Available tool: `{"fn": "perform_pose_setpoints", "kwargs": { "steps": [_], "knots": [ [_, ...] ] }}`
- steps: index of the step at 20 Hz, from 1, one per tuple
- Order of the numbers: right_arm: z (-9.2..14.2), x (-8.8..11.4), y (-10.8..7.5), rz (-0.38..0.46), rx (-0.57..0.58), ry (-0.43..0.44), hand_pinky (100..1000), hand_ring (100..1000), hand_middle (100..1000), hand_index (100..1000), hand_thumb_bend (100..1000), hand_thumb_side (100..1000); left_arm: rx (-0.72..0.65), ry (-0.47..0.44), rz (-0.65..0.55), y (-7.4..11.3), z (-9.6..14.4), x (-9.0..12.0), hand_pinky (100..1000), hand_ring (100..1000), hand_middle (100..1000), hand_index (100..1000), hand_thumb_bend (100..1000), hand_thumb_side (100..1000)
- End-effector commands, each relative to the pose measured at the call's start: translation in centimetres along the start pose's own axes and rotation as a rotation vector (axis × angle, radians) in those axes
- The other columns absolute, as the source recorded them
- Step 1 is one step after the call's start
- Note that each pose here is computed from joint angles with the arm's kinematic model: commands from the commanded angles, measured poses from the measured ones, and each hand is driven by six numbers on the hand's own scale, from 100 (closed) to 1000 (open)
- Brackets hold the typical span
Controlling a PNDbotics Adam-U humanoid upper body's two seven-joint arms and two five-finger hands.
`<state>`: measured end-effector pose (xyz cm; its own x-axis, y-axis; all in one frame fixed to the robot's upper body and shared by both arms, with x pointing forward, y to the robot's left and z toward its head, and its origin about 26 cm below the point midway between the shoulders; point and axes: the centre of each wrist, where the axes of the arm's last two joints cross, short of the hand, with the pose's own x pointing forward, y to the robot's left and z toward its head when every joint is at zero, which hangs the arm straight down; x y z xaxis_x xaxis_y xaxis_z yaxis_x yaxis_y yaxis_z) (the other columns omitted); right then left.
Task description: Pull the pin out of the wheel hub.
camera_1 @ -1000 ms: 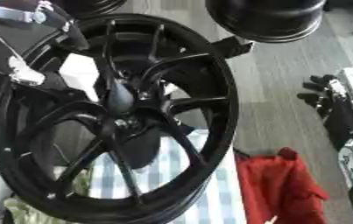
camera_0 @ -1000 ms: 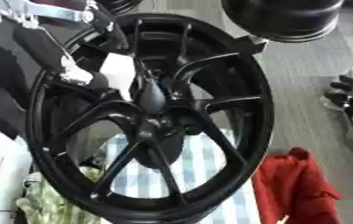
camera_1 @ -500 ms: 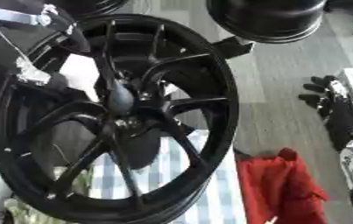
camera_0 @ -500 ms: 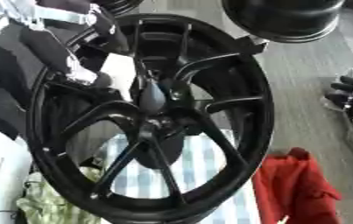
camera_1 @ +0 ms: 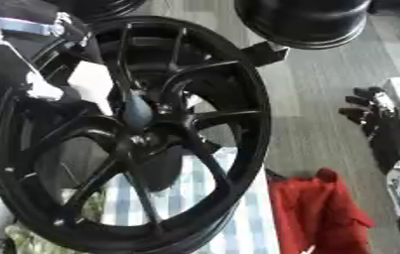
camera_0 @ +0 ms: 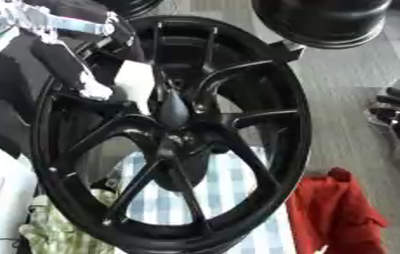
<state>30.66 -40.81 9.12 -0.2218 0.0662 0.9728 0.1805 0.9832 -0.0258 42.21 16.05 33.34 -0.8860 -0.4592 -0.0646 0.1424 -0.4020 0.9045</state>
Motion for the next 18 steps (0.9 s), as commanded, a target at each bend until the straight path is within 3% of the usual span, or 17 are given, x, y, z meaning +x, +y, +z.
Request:
{"fn": "perform_pose_setpoints", "kwargs": {
  "steps": [1, 10, 13, 18],
  "knots": [
    [-0.49, 1.16, -0.59, 0.032, 0.000, -0.026, 923, 734, 743, 833, 100, 820, -0.068, -0.046, -0.082, 0.65, 0.38, 0.07, 849, 825, 726, 792, 304, 435],
    [-0.52, 1.18, -0.57, 0.033, 0.002, -0.024, 923, 732, 743, 833, 100, 821, -0.071, -0.061, -0.084, 0.60, 0.09, 0.30, 833, 787, 657, 723, 230, 336],
    [-0.52, 1.15, -0.54, 0.034, 0.003, -0.022, 923, 732, 744, 833, 100, 823, -0.070, -0.057, -0.076, 0.63, 0.07, 0.33, 818, 753, 606, 664, 180, 198],
    [-0.53, 1.12, -0.53, 0.035, 0.005, -0.019, 923, 733, 745, 834, 100, 825, -0.058, -0.045, -0.060, 0.85, 0.30, 0.45, 786, 693, 539, 556, 100, 209]
  ]
}}
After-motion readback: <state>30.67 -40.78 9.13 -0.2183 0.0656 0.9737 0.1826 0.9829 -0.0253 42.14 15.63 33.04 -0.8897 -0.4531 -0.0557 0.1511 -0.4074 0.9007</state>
